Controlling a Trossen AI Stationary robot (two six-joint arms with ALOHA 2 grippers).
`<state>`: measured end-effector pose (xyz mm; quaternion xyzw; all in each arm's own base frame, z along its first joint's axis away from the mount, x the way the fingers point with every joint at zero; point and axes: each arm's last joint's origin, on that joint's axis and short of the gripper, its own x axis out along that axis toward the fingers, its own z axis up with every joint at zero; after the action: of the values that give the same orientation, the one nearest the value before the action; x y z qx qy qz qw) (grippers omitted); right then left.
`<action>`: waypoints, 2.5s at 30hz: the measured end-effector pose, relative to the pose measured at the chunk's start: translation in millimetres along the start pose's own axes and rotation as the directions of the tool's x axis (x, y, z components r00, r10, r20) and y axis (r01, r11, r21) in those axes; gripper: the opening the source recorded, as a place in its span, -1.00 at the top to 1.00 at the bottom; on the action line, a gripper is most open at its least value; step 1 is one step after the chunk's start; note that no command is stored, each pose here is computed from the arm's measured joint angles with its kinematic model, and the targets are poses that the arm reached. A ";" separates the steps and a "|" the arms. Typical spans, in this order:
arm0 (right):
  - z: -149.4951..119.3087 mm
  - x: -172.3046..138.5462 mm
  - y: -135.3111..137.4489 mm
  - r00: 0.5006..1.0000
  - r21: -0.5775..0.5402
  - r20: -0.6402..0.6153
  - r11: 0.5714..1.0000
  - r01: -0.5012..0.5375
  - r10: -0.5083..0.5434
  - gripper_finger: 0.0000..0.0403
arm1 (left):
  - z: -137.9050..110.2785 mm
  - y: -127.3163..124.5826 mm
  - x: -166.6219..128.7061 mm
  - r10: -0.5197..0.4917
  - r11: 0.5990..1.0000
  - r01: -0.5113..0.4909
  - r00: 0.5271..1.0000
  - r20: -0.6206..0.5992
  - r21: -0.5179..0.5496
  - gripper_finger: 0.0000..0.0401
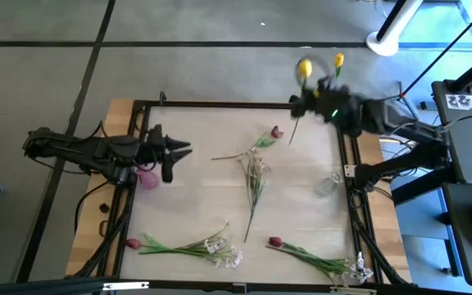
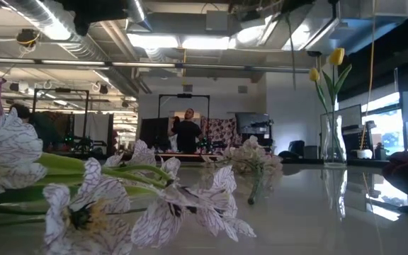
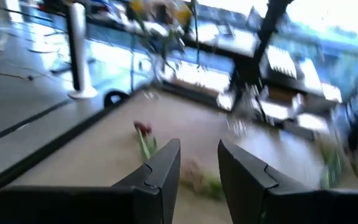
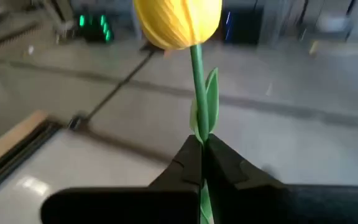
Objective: Sort flowers into vase by color
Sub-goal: Put the yellow flower into the top transparent vase, then put the top white flowers into the bottom transparent vase
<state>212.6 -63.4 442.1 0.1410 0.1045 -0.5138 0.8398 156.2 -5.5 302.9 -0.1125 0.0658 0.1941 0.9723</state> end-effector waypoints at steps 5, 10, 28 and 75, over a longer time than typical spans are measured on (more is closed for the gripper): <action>35.6 23.3 -33.9 0.980 -0.123 0.162 0.983 0.133 -0.113 0.99 | 14.2 12.2 6.2 0.078 0.988 -0.061 0.990 0.117 -0.144 0.47; 50.4 47.8 -74.4 0.942 -0.163 0.211 0.941 0.296 -0.260 0.99 | 21.8 22.0 9.3 0.140 0.968 -0.097 0.975 0.176 -0.232 0.47; 1.1 82.6 -129.6 0.924 -0.199 0.177 0.907 0.372 -0.340 1.00 | 22.0 23.7 10.1 0.135 0.943 -0.073 0.976 0.171 -0.324 0.47; -0.2 58.2 -125.1 0.996 -0.154 -0.055 0.986 0.066 -0.075 -0.07 | 90.4 16.2 -30.4 -0.030 0.993 0.041 0.994 0.105 -0.109 0.47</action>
<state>127.1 -165.9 407.1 0.0882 0.1739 -0.5292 0.8258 129.6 20.1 392.3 -0.1572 0.0028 0.1857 0.9699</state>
